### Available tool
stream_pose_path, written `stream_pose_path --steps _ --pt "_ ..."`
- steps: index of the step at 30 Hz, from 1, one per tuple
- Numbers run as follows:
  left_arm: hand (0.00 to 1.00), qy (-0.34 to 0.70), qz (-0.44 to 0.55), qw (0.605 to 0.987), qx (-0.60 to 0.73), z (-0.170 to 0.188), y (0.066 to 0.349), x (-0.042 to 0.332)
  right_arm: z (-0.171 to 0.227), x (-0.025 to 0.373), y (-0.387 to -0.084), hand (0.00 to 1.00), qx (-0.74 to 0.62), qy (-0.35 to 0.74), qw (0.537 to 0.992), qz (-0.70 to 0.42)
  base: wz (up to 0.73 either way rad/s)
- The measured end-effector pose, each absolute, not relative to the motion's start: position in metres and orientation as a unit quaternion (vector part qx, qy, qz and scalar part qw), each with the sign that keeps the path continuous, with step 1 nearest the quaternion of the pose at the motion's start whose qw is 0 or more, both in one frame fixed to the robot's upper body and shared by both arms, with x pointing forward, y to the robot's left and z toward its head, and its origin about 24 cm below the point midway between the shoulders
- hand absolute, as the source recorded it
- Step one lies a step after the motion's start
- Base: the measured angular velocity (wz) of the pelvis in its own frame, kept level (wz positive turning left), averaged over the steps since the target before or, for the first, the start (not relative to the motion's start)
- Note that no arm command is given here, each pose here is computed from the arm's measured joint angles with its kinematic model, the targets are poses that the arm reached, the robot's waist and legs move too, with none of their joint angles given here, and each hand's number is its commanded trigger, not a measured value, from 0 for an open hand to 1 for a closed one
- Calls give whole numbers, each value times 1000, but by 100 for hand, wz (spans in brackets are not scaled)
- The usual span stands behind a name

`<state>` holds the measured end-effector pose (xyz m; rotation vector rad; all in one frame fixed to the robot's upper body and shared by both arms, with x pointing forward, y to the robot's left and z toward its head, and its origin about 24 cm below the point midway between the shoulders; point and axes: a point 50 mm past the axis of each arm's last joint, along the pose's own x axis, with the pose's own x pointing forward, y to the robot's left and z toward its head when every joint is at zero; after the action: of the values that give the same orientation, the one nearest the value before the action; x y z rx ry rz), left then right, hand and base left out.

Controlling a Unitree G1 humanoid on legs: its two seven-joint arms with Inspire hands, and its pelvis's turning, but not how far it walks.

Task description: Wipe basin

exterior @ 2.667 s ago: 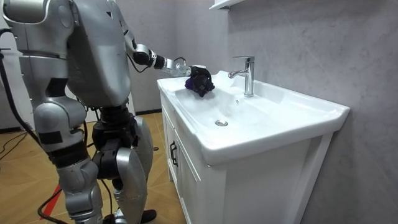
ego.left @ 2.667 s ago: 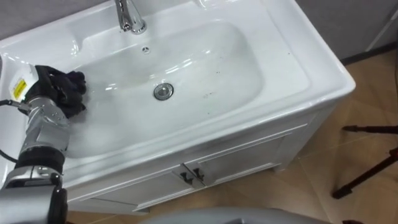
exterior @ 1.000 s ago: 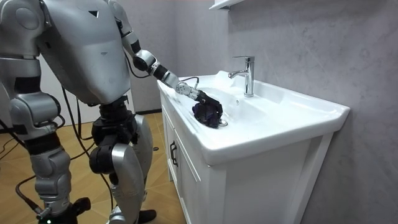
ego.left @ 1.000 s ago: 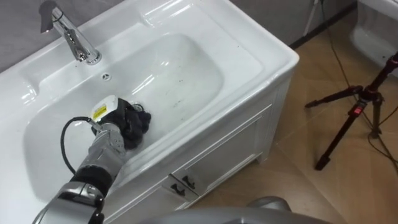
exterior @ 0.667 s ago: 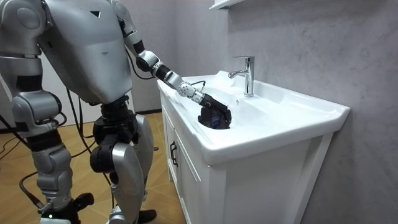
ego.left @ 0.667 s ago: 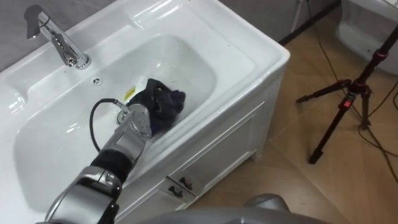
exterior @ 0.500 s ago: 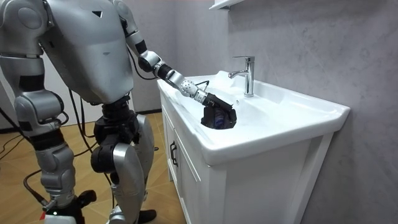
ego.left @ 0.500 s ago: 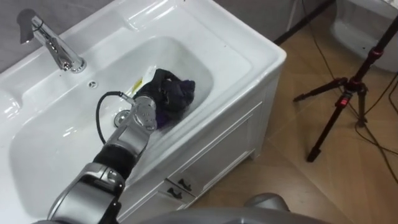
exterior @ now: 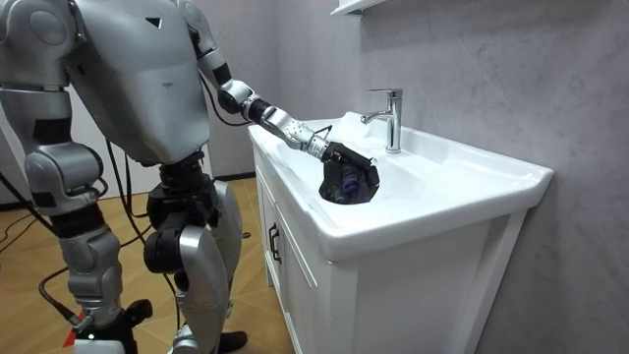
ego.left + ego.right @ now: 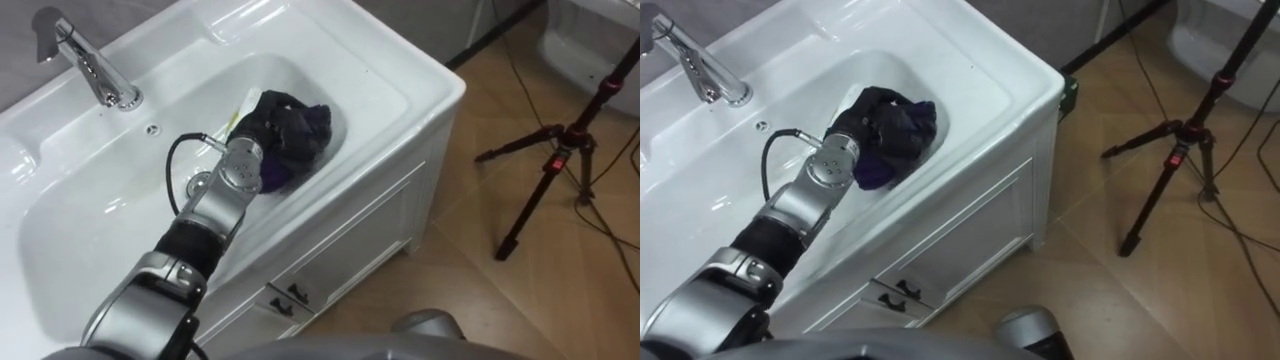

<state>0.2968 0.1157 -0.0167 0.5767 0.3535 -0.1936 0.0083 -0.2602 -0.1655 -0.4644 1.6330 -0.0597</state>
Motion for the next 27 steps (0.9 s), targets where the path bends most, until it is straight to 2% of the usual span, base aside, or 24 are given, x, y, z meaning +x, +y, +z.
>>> stream_pose_path --steps 8,14,22,27 --pt "100 155 -108 937 295 -9 117 299 -165 16 -259 0 -207 714 668 -26 -5" --pt "100 174 -111 916 343 -23 125 290 -166 14 -259 0 -208 718 663 -25 -7" --pt "100 296 -41 884 361 -76 179 246 -165 4 -261 0 -194 723 661 -51 -10" --pt "100 337 0 863 377 -88 207 230 -164 2 -264 0 -188 719 665 -69 7"
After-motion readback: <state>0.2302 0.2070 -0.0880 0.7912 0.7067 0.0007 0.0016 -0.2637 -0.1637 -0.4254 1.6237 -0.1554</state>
